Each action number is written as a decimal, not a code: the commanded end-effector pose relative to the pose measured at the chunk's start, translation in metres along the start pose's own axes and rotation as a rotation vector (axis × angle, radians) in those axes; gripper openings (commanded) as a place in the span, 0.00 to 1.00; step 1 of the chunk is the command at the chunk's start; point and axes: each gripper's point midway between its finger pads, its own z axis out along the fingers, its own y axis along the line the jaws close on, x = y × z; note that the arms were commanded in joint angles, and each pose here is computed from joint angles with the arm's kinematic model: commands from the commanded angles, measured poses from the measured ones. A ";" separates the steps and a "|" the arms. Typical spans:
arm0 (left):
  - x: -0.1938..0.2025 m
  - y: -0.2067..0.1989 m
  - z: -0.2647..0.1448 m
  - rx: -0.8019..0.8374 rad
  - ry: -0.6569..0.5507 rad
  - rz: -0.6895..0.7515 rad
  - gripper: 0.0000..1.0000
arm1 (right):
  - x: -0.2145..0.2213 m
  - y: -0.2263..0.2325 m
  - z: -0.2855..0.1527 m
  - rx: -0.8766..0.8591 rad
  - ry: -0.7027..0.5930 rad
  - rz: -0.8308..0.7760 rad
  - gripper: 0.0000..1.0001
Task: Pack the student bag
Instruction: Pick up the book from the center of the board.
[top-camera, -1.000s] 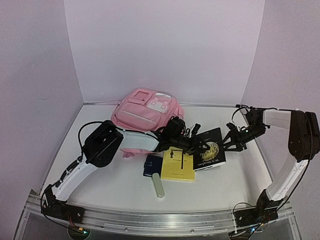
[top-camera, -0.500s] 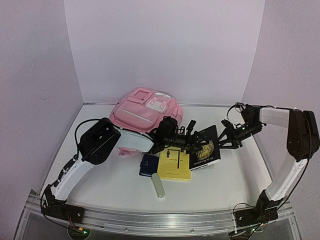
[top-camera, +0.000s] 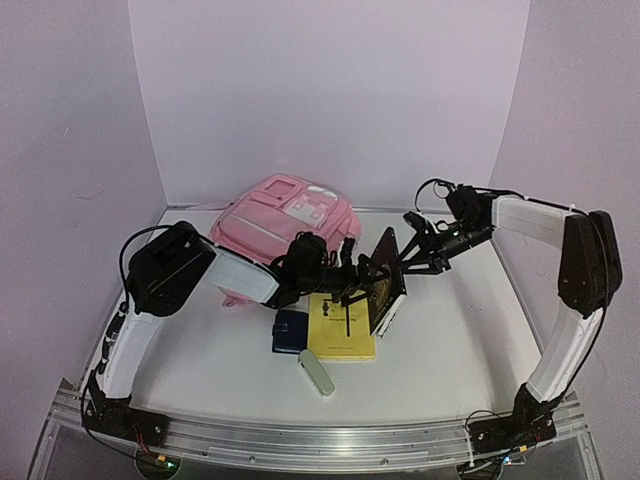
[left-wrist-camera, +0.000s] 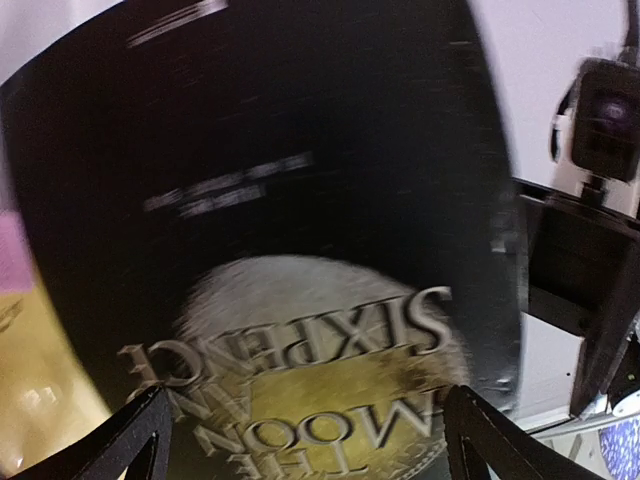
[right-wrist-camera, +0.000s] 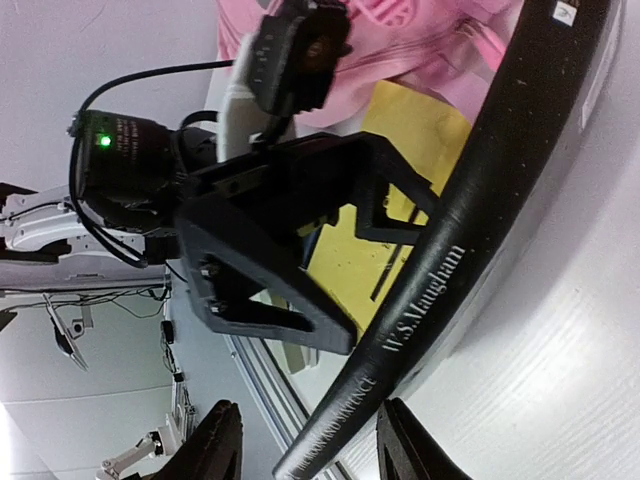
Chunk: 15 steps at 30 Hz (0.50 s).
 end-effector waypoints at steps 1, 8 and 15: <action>-0.013 -0.018 -0.021 -0.026 -0.081 -0.002 0.94 | 0.000 0.006 0.032 -0.037 0.059 -0.013 0.48; -0.020 -0.018 -0.047 -0.009 -0.167 -0.016 0.94 | 0.004 -0.001 0.048 -0.017 0.090 0.012 0.52; -0.020 -0.029 -0.048 -0.057 -0.141 0.078 0.88 | -0.005 -0.026 0.047 0.167 0.063 0.019 0.53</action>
